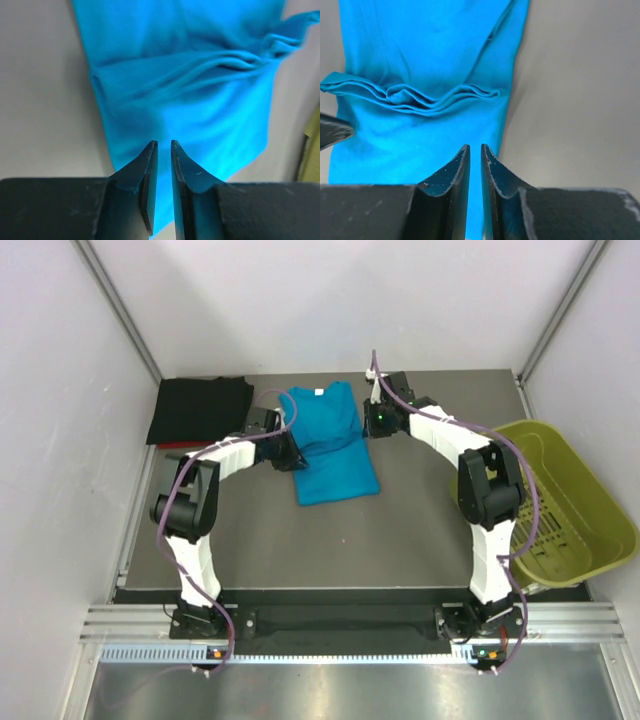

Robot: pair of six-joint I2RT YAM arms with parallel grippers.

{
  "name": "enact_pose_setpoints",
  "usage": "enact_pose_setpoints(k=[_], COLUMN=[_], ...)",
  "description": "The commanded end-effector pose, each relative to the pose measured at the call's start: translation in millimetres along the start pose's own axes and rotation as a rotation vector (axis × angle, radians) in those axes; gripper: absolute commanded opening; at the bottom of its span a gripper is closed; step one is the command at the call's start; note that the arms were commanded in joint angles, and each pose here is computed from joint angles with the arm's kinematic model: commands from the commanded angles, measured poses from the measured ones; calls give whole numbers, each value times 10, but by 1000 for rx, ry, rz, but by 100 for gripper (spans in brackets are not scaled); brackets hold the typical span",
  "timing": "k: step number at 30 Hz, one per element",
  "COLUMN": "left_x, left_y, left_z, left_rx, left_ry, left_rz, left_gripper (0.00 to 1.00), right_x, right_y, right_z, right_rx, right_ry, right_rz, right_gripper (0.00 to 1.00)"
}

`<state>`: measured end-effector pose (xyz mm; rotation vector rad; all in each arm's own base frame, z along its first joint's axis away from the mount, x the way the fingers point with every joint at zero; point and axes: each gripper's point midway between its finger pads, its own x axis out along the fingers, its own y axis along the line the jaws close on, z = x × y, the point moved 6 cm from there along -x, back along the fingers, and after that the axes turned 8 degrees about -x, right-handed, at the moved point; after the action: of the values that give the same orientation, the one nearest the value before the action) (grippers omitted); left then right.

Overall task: Fold and stack the t-shirts
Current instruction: Fold the tshirt

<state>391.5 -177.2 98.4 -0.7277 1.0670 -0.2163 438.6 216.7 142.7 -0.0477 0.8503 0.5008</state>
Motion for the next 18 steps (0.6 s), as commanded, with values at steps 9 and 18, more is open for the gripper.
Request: enact_pose_setpoints(k=[9, 18], left_x=[100, 130], left_y=[2, 235], left_z=[648, 754], left_rx=[-1, -57], left_ry=[-134, -128], left_rz=[39, 59], left_gripper=[22, 22], right_x=[500, 714], right_y=[-42, -157], right_z=[339, 493], right_rx=[-8, 1], right_ry=[-70, -114], right_rz=[46, 49], right_gripper=[15, 19])
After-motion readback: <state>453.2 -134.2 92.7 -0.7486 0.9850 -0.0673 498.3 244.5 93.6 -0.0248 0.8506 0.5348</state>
